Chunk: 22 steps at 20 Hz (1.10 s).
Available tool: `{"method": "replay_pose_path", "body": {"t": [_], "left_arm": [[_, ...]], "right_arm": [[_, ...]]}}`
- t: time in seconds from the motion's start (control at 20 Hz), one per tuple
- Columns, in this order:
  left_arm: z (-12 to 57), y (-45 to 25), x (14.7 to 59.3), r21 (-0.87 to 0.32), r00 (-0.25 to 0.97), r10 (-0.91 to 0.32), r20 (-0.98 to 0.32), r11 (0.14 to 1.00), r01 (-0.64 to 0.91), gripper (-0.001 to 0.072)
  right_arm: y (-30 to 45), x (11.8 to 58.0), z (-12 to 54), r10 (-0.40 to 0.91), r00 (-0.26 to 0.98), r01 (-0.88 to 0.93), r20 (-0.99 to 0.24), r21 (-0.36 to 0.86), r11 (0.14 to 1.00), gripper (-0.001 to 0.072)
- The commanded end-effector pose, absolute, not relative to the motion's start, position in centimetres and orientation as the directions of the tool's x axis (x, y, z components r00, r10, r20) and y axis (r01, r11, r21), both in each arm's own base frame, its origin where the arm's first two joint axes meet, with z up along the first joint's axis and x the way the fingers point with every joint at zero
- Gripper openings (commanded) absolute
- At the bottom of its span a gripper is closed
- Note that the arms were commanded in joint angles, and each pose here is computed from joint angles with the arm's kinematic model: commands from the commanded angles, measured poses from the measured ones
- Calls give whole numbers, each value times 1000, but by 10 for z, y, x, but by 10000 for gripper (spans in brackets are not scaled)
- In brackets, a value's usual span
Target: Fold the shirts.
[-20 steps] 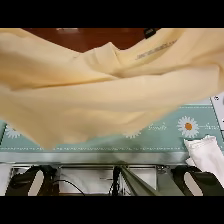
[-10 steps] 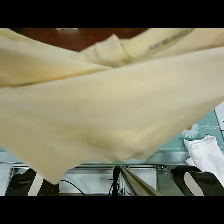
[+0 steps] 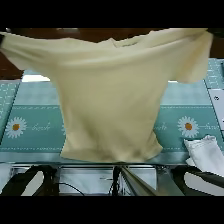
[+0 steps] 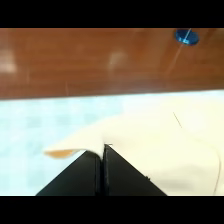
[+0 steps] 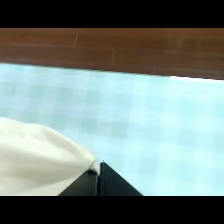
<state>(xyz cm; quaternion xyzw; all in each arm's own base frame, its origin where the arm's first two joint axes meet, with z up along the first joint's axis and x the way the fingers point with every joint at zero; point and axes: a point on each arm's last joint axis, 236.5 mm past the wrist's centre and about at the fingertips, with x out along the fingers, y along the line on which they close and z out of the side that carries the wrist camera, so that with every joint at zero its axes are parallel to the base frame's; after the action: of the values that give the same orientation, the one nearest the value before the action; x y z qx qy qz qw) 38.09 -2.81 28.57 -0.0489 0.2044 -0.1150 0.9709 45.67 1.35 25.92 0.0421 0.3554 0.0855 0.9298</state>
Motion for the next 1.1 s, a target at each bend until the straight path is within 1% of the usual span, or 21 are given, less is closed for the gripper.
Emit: {"method": "replay_pose_path", "body": {"t": [0.0,0.15,0.3,0.45,0.65,0.7,0.75,0.8,0.85,0.9,1.0,1.05], "left_arm": [[207,-22,456,-84,860,-225,-459,974,210,31],[156,-26,499,-95,845,-212,-491,977,190,32],[118,-37,523,-115,832,-215,-512,977,182,33],[93,-51,540,-110,830,-214,-515,977,183,33],[78,-66,542,-113,812,-234,-534,972,206,40],[79,-68,542,-112,813,-237,-532,971,209,80],[83,-70,542,-111,816,-239,-526,971,213,205],[92,-69,544,-107,826,-238,-511,971,214,406],[110,-65,546,-101,844,-233,-483,972,210,569],[132,-59,547,-94,864,-226,-449,974,206,604],[181,-48,533,-86,883,-232,-407,973,216,604],[199,-46,516,-97,871,-253,-422,967,235,604]], "right_arm": [[18,529,188,242,704,-140,-667,203,969,17],[21,567,163,271,733,-145,-624,245,959,18],[16,588,147,256,757,-126,-601,250,960,17],[14,595,125,255,740,-129,-623,240,962,18],[16,593,112,264,713,-130,-650,247,960,18],[16,592,112,266,711,-130,-651,250,960,18],[17,591,112,269,707,-132,-654,252,959,18],[19,589,113,276,704,-135,-655,258,957,18],[19,587,117,277,705,-138,-653,257,957,18],[19,586,122,276,710,-141,-648,253,957,18],[16,582,138,261,730,-156,-632,218,963,18],[9,581,143,238,738,-161,-631,178,971,18]]}}
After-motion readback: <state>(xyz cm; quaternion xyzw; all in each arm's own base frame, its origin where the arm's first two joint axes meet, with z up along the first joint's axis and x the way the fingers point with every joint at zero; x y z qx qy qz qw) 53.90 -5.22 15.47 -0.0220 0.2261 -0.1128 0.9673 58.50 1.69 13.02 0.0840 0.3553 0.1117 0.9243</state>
